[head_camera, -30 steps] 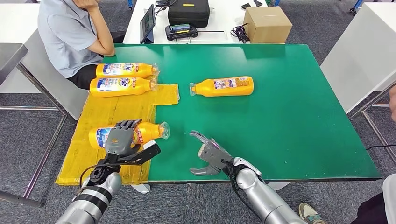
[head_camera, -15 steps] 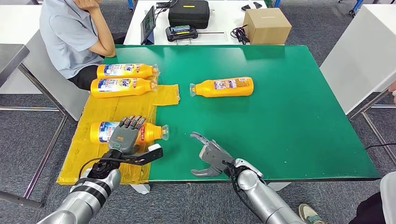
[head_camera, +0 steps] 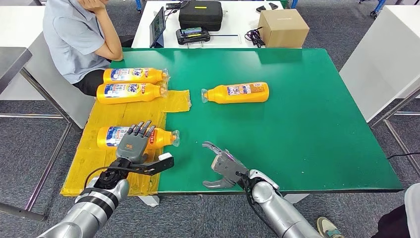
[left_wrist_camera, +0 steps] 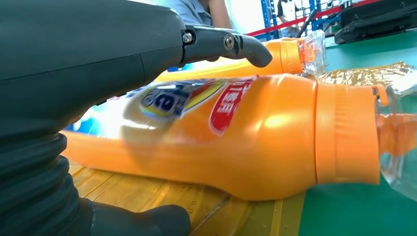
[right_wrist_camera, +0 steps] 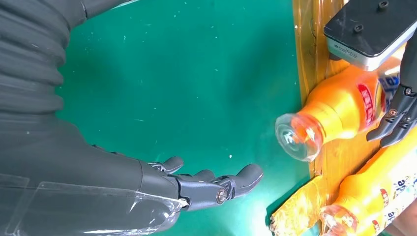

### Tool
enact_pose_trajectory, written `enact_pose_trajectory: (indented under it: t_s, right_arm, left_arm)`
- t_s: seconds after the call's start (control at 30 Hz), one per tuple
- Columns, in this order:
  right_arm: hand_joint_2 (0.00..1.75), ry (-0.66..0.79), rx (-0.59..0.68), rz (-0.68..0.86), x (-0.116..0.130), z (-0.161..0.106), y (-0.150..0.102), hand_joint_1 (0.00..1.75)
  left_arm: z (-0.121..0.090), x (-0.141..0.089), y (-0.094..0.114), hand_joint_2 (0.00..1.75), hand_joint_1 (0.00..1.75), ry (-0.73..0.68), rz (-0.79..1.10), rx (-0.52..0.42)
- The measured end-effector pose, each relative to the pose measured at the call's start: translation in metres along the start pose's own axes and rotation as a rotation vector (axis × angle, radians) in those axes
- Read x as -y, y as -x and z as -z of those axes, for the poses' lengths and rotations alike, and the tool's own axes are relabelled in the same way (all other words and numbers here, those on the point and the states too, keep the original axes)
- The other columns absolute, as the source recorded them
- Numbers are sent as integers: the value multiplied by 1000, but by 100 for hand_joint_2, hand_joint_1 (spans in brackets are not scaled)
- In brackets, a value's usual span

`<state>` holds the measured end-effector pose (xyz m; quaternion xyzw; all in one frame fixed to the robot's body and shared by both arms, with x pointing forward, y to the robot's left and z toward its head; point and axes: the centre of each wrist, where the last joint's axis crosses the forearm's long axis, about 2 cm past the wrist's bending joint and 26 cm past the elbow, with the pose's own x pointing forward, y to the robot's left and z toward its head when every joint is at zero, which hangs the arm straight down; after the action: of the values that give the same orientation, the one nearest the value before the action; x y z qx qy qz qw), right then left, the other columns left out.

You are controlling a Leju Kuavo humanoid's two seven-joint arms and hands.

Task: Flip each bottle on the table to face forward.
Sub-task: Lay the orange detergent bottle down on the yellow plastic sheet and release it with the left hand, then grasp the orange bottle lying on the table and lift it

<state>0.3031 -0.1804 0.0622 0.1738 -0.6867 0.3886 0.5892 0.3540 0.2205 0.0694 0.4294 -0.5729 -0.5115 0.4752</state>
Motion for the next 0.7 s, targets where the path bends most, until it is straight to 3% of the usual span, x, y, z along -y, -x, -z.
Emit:
enact_pose_trajectory:
  t_s: [0.27,0.43,0.57,0.7]
  right_arm:
    - [175,16,-3,-16,-1,-2,2,0]
    - [175,78,36,-61,-5,-7,1,0]
    - [175,142,195,-63,-11,-12,-7,0]
    - [175,185,414,22,-17,-14,-33,0]
  left_arm:
    - [-10,4,-6,175,0,-129,-49,38]
    - [-30,2,-33,175,0,-297,-243,115]
    - [-42,-9,-53,175,0,-414,-363,189]
    - [-48,-23,-66,175,0,-532,-509,181]
